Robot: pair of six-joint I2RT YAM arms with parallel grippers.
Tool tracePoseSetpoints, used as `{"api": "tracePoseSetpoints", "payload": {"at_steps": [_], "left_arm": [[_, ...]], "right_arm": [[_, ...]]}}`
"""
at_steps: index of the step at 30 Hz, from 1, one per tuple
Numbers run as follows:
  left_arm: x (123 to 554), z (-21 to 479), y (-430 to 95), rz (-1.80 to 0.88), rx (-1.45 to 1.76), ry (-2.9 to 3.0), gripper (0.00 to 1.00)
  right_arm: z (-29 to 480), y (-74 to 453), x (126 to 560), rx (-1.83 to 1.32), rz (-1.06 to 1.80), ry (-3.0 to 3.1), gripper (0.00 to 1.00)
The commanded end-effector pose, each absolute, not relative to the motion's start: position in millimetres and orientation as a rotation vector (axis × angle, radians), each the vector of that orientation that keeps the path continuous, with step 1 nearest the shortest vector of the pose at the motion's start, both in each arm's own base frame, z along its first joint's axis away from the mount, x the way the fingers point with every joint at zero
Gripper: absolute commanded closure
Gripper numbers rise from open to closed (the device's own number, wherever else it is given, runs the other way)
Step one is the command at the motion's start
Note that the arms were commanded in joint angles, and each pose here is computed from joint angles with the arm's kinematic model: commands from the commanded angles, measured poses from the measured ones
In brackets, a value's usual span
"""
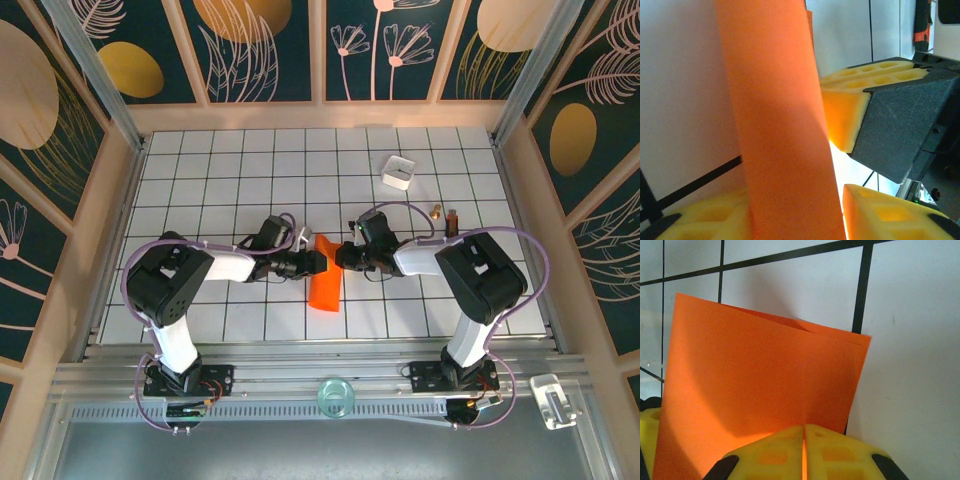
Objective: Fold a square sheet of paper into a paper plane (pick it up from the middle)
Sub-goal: Hold the square sheet of paper at the center of the table.
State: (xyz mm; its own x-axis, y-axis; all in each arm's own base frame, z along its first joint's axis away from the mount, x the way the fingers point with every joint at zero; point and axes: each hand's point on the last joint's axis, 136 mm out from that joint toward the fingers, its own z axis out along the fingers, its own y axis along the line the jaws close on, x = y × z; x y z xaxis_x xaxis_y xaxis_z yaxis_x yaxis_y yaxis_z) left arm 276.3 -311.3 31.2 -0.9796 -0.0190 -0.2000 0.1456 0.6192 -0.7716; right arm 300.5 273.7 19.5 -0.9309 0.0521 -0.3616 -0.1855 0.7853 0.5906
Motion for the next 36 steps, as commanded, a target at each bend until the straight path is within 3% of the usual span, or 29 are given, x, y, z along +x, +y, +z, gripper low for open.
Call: {"api": "tracePoseSetpoints", "payload": {"at_steps": [1,10,26,36], "left_arm": [[280.5,-14.4,-267.6,-0.931,-0.009,2.786,0.49],[277.4,-3.0,-261.8,-0.902,-0.030,2.793,0.39],[267.3,-29.9,-253.5,-0.841,-0.110,2.850,0.65],[261.8,-37.0,-249.1,-0.821,-0.140,2.859,0.67]], "right_arm": [[5.8,268.5,294.6,-0.097,0.859,2.649,0.91],[3.6,269.0,293.1,-0.101,0.847,2.655,0.92],[36.0,285.0,308.6,-0.146,0.912,2.585,0.88],[83.3,251.1,321.0,-0.097,0.834,2.494,0.79]]}}
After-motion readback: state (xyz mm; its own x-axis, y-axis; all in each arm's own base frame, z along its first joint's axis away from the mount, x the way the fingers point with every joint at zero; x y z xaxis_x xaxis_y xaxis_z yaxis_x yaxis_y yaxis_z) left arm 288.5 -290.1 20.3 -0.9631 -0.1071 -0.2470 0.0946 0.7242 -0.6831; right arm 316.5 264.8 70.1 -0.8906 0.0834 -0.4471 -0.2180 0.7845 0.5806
